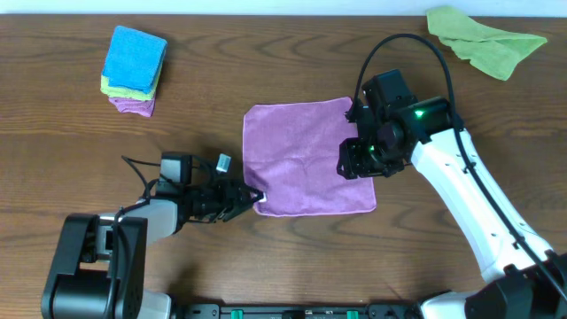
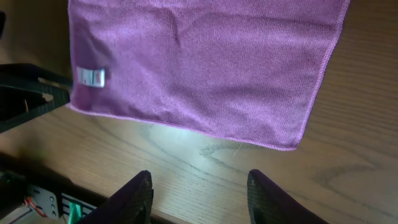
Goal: Fold the cloth
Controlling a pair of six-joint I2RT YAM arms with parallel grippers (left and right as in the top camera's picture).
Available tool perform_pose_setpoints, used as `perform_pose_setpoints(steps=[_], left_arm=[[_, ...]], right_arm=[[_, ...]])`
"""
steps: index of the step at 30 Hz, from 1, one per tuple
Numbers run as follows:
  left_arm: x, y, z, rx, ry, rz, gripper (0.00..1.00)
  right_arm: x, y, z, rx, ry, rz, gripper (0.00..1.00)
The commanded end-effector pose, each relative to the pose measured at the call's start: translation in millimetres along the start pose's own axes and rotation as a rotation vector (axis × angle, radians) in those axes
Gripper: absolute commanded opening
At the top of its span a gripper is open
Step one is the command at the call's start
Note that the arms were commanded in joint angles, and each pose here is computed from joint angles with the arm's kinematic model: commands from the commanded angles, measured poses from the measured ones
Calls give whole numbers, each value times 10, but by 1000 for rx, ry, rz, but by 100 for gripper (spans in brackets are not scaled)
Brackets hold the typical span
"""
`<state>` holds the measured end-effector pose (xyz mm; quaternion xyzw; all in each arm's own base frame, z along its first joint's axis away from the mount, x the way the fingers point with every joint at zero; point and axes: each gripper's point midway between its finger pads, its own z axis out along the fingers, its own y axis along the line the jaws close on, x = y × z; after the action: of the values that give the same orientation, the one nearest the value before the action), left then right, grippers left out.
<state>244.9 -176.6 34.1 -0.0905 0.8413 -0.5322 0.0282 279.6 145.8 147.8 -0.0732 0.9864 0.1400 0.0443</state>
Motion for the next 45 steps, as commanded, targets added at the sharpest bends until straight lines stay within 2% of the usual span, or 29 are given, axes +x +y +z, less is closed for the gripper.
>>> perform_pose_setpoints(steps=[1, 8, 9, 12, 15, 16, 18, 21, 26, 30, 34, 39, 42, 45], left_arm=[[-8, -100, 59, 0, 14, 18, 50], [39, -3, 96, -58, 19, -8, 49], [49, 27, 94, -72, 19, -17, 46], [76, 97, 87, -104, 20, -36, 33], [90, 110, 86, -109, 24, -44, 9], [102, 120, 84, -113, 27, -51, 6], [122, 134, 82, -118, 33, -59, 6], [173, 170, 75, -132, 48, -83, 5], [224, 179, 74, -142, 68, -75, 6], [140, 60, 92, -164, 55, -7, 6], [19, -46, 70, -284, 34, 94, 6], [-32, 13, -41, -527, 42, 172, 6], [-2, 51, -67, -572, 53, 176, 6], [29, 102, -100, -603, 60, 163, 6]], right_arm=[[5, -44, -9, 10, -4, 8, 49], [11, -47, -5, 11, -2, 9, 49], [16, -49, 0, 11, 0, 9, 49], [39, -61, 23, 13, 9, 11, 49], [53, -67, 36, 15, 14, 12, 47], [55, -68, 37, 15, 15, 13, 47], [53, -68, 36, 15, 14, 13, 44], [39, -97, 31, 19, 9, 21, 34], [-31, -267, -12, 14, -11, 82, 35], [-65, -343, -59, -41, -18, 98, 34], [-67, -419, -80, -41, -20, 112, 33], [-49, -418, -65, -46, -13, 99, 37], [73, -376, 50, -94, 37, 104, 41], [262, -378, 252, -158, 97, 148, 40]])
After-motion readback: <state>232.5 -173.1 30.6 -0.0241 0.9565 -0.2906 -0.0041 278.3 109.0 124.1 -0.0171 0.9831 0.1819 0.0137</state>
